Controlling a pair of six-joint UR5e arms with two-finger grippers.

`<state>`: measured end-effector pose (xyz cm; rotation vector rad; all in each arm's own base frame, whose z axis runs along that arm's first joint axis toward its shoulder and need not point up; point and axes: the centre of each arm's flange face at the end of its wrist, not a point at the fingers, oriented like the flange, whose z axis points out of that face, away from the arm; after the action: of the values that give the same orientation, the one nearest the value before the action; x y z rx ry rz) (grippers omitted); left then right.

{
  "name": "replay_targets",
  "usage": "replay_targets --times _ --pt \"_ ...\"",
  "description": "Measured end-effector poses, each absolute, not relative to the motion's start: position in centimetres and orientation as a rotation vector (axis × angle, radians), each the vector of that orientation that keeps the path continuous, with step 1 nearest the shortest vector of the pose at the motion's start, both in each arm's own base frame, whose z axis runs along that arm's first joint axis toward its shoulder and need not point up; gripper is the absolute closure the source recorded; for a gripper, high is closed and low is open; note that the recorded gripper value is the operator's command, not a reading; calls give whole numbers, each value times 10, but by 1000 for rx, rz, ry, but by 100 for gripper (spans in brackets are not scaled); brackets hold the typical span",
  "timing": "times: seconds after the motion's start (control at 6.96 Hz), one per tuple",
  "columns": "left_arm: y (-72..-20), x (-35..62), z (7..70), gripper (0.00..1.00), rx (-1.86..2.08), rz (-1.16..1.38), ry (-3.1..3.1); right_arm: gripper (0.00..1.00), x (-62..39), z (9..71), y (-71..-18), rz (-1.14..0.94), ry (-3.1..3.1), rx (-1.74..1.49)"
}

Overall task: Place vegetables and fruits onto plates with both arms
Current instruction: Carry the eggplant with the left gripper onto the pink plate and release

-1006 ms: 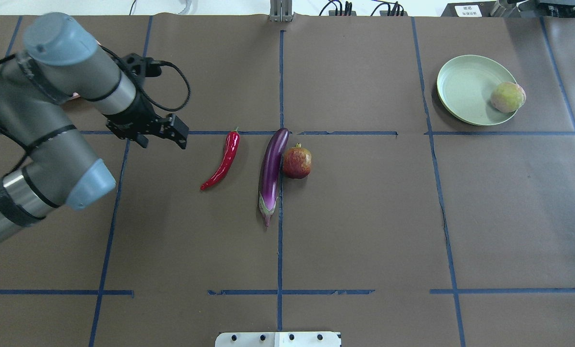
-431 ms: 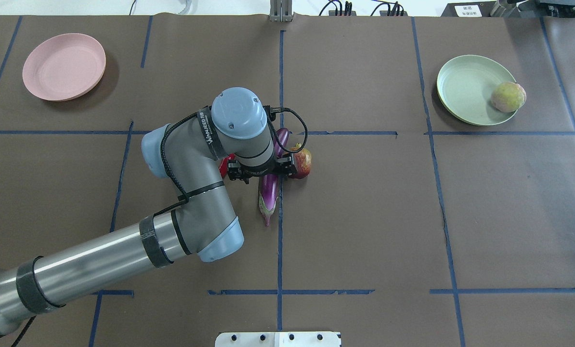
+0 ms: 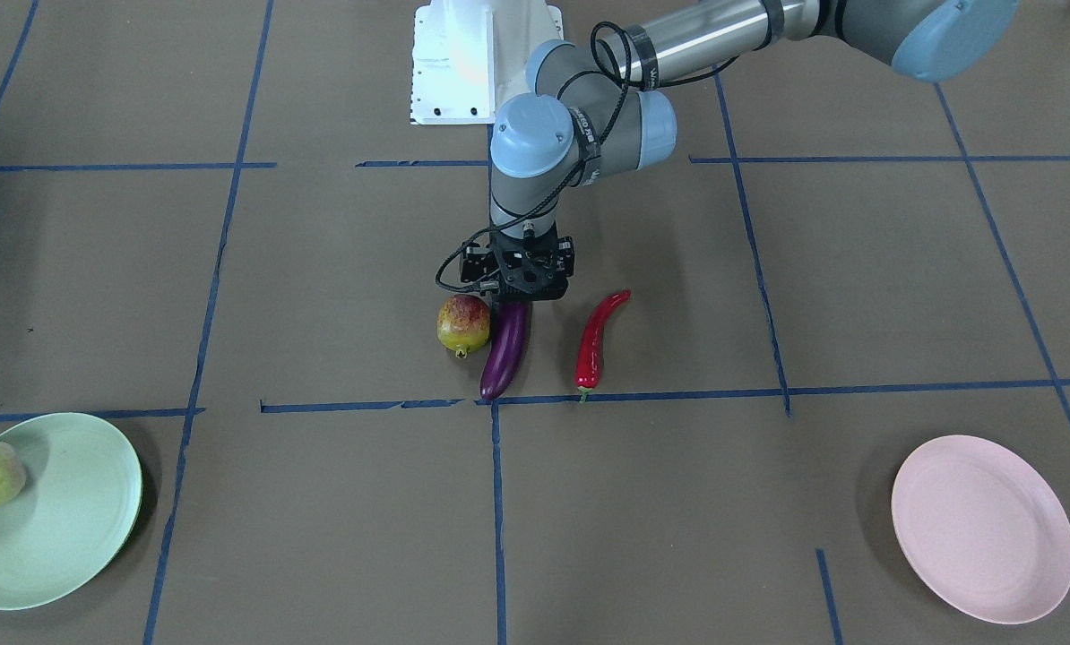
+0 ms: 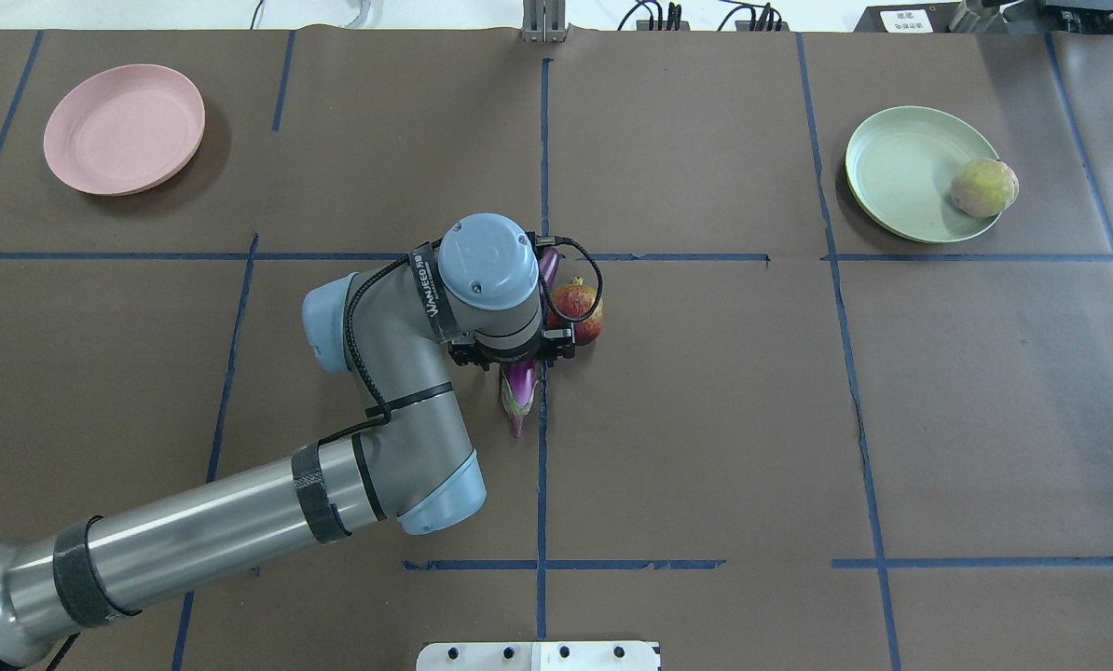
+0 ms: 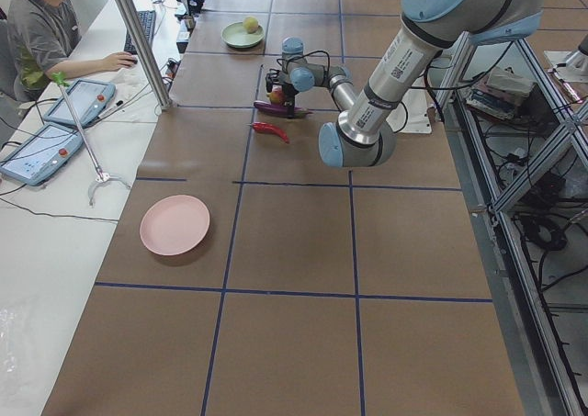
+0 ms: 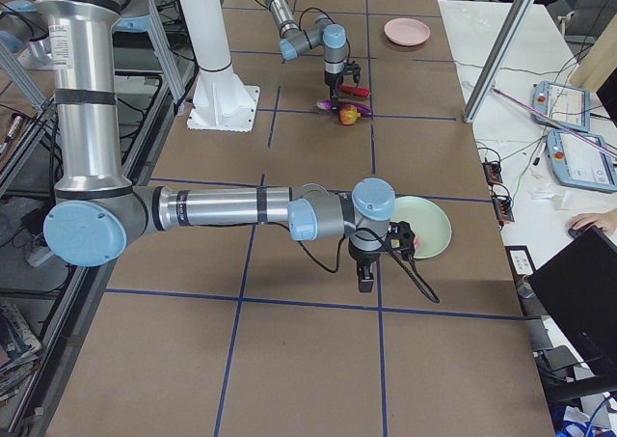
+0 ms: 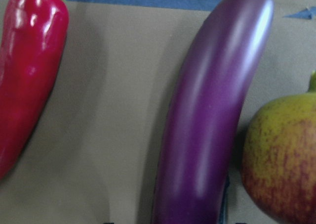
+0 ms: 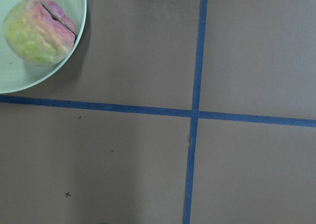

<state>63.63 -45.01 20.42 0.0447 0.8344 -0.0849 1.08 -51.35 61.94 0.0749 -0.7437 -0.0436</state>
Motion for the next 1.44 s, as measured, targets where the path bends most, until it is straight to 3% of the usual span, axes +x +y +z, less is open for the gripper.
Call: replay_targets --times 0.43,0.86,1.15,1.44 --pt "-463 606 188 100 70 -122 846 0 11 619 -513 -44 -744 75" --pt "-525 460 212 98 104 -357 808 0 11 619 -513 -43 -748 75" --pt "-625 370 289 98 104 -427 672 0 10 618 -513 -43 -751 75" --pt "-711 287 405 97 83 -333 526 0 10 618 -513 -43 -752 75"
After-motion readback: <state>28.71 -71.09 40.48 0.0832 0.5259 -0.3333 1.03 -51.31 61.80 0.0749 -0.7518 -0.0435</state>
